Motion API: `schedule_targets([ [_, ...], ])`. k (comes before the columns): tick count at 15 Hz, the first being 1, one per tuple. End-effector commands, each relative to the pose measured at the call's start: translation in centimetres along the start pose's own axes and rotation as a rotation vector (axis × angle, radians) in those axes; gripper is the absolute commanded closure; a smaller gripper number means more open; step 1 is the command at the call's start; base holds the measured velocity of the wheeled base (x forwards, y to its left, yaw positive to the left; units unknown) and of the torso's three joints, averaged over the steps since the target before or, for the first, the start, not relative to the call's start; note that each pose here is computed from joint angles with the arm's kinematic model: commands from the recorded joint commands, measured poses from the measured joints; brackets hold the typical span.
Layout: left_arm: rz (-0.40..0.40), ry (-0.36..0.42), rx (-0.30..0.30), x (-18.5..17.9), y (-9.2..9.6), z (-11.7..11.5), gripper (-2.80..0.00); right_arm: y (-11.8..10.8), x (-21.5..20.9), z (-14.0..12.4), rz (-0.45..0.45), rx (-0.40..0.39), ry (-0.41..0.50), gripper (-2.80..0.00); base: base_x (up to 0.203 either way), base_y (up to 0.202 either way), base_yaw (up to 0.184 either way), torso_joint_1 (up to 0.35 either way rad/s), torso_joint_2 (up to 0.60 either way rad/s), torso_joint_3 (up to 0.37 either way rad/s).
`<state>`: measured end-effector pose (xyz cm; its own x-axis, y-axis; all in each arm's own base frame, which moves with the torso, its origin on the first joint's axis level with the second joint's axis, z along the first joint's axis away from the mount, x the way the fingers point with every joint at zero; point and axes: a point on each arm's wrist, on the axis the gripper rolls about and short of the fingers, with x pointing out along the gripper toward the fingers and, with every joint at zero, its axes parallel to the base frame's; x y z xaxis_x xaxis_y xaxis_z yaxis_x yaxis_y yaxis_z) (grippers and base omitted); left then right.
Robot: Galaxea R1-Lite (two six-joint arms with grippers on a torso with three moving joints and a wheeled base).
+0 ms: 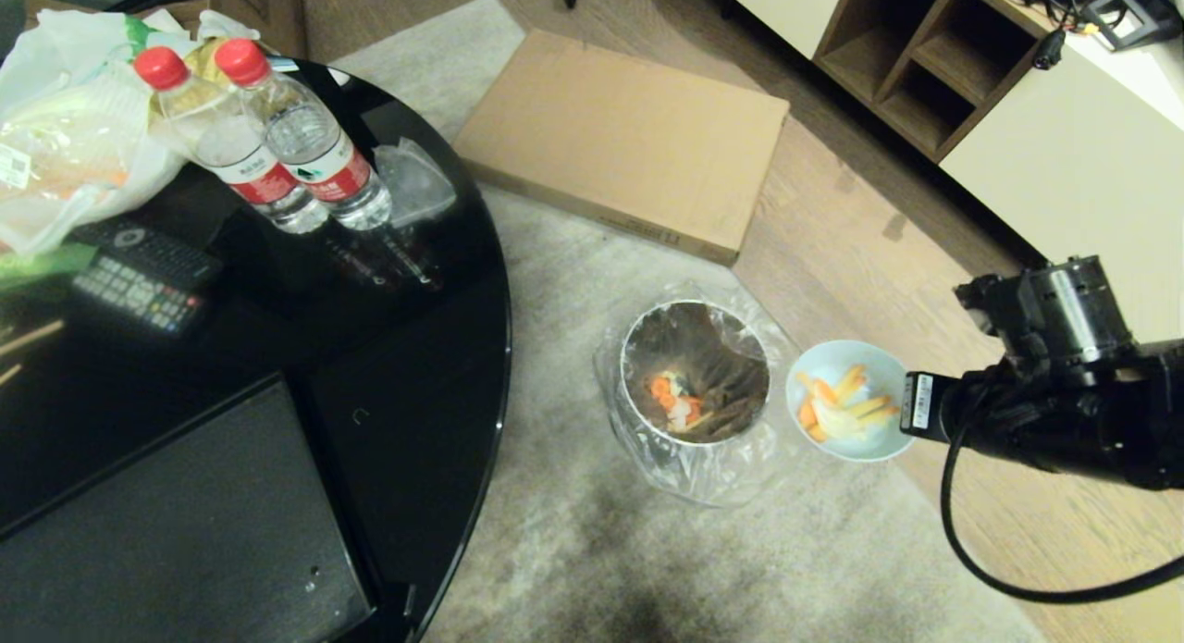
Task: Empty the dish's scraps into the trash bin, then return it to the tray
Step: Move the bowl over the trash can, then pour the leftover food from the bowl into the trash can
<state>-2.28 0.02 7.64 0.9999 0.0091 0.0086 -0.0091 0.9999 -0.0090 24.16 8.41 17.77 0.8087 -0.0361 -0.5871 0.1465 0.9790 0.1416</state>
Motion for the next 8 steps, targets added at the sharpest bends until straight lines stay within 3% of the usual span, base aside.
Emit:
schedule_targets([
  [1,0.000,-0.001,0.000,0.0,0.0,0.0,0.00,0.2,0.5,0.0,0.006,-0.028,-0.026,0.00,0.000,0.000,0.000,0.000,0.00,0.000],
  [3,0.000,-0.001,0.000,0.0,0.0,0.0,0.00,0.4,1.2,-0.3,-0.027,-0.100,-0.075,0.00,0.000,0.000,0.000,0.000,0.00,0.000],
  [8,0.000,-0.001,0.000,0.0,0.0,0.0,0.00,1.5,1.8,-1.0,0.035,-0.248,-0.231,0.00,0.000,0.000,0.000,0.000,0.00,0.000],
])
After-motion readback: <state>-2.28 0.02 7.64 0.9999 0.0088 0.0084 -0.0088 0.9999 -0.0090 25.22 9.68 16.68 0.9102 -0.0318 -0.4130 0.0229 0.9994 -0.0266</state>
